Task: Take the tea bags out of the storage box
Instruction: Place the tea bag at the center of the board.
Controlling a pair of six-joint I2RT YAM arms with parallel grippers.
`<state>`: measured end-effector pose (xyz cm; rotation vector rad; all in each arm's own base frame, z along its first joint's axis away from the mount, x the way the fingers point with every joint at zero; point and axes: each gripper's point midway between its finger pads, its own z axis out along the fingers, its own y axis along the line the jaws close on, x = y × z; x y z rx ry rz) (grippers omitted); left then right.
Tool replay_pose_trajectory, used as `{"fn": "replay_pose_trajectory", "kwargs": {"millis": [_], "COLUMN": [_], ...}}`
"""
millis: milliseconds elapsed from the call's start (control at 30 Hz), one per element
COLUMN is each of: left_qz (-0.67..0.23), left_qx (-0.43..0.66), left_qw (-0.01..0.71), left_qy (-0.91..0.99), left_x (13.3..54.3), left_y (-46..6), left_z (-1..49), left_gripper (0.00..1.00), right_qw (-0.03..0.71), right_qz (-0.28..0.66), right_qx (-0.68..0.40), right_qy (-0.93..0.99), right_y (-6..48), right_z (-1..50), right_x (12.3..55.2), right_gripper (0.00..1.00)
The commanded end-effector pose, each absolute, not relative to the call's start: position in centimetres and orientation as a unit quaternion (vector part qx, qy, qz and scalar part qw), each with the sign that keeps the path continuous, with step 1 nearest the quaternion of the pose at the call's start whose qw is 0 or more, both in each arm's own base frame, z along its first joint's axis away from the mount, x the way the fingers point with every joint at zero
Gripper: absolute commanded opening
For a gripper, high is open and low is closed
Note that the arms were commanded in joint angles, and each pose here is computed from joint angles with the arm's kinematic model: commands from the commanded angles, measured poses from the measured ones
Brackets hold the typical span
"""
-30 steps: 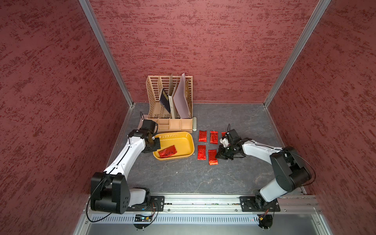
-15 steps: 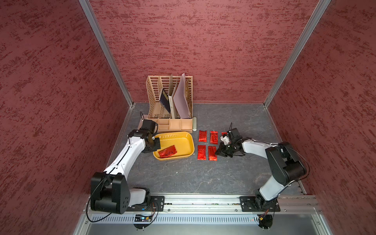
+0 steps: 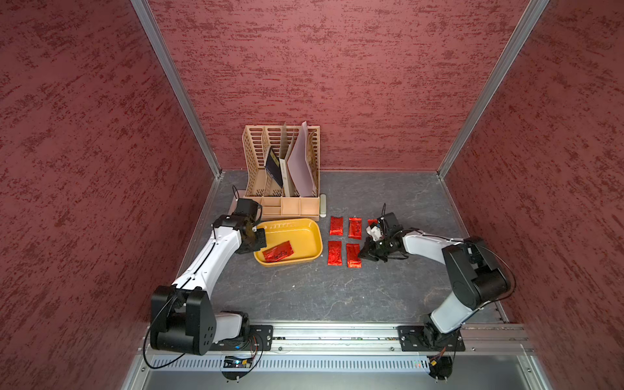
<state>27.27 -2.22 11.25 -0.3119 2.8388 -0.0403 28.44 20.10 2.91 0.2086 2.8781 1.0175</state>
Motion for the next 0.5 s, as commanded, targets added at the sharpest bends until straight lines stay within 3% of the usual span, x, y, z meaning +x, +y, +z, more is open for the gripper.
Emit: {"fn": "replay_pose_trajectory", "kwargs": {"millis": [0, 267, 467], "left_qz": [-0.019, -0.02, -0.017], "left_qx": [-0.111, -0.111, -0.113], "left_qw": [0.162, 0.161, 0.161], "left_qy": [0.98, 0.98, 0.98], "left_x": [27.89, 27.84, 27.86], "left_y": [-2.33, -2.38, -2.26], "left_z": [11.82, 11.81, 11.78], "left_gripper": [0.0, 0.0, 0.0], "right_qw": [0.056, 0.057, 0.057], "right_qz": [0.326, 0.325, 0.325], "right_qx": [0.065, 0.069, 0.073], "right_qy": [0.941, 0.941, 0.941], "right_y": [19.7, 19.53, 19.46], "right_z": [3.68, 3.75, 3.76], "right_x": [28.95, 28.86, 28.75], "right_gripper": [0.0, 0.0, 0.07]}}
